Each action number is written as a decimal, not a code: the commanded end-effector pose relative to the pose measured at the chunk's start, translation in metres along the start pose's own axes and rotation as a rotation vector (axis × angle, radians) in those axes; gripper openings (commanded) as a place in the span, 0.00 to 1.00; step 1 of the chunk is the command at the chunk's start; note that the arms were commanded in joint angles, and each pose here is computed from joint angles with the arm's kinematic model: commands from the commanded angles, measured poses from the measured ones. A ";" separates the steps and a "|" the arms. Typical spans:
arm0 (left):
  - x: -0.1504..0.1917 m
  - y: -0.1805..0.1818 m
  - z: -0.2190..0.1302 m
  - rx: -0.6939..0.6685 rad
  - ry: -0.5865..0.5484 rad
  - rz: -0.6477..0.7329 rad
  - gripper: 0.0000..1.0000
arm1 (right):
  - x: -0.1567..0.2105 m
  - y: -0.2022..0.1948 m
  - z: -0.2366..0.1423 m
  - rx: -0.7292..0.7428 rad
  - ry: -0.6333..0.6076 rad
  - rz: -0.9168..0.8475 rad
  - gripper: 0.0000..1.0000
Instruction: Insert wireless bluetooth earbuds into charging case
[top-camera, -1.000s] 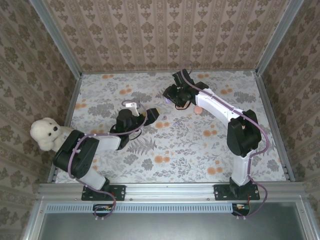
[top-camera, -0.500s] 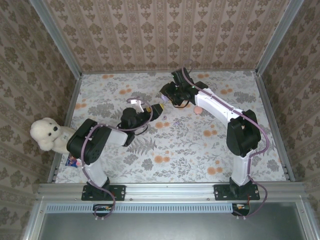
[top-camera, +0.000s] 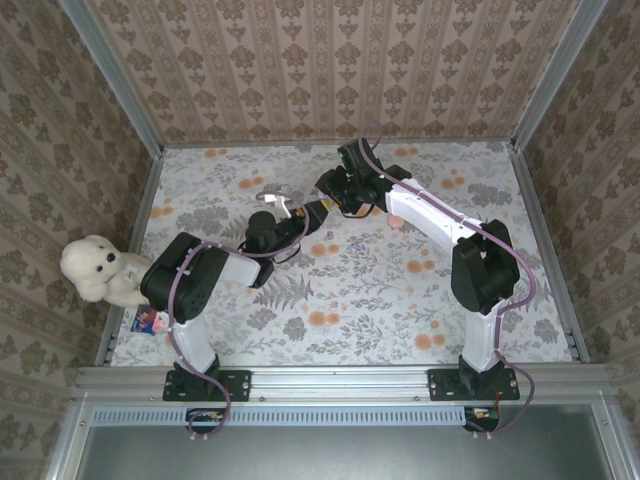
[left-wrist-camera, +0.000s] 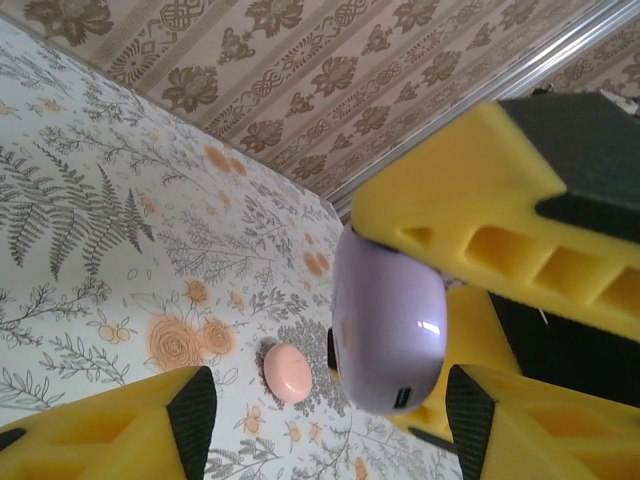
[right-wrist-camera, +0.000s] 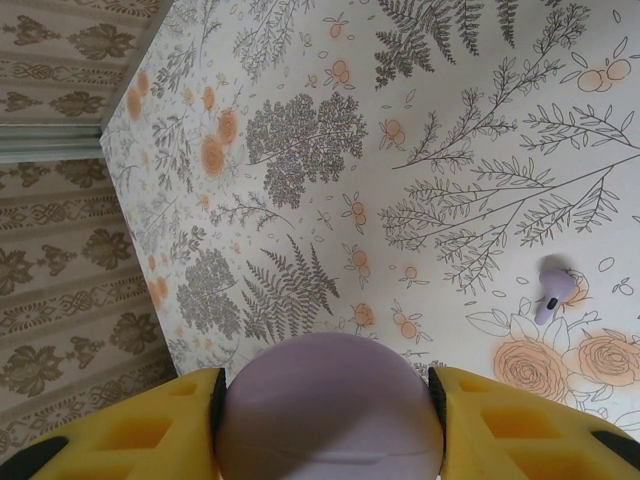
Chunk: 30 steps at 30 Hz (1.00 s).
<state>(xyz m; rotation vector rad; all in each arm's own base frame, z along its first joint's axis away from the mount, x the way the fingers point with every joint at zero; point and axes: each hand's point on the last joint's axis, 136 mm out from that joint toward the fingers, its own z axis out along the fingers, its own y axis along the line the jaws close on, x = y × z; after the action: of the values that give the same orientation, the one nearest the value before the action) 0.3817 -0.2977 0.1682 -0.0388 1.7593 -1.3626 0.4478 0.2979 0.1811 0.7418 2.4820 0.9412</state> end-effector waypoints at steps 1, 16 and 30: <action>-0.010 -0.008 0.008 0.032 -0.041 -0.001 0.63 | 0.006 0.004 0.006 -0.020 0.020 0.011 0.44; -0.014 -0.003 0.013 0.016 -0.069 -0.010 0.45 | 0.011 0.002 0.010 -0.015 0.031 0.012 0.44; -0.015 0.002 0.016 0.006 -0.079 -0.017 0.21 | 0.016 -0.002 0.014 -0.015 0.043 0.023 0.44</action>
<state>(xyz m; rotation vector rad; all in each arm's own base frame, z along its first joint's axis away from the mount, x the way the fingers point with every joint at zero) 0.3908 -0.3044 0.1713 -0.0626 1.7253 -1.3699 0.4477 0.3052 0.1709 0.7508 2.4829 0.9573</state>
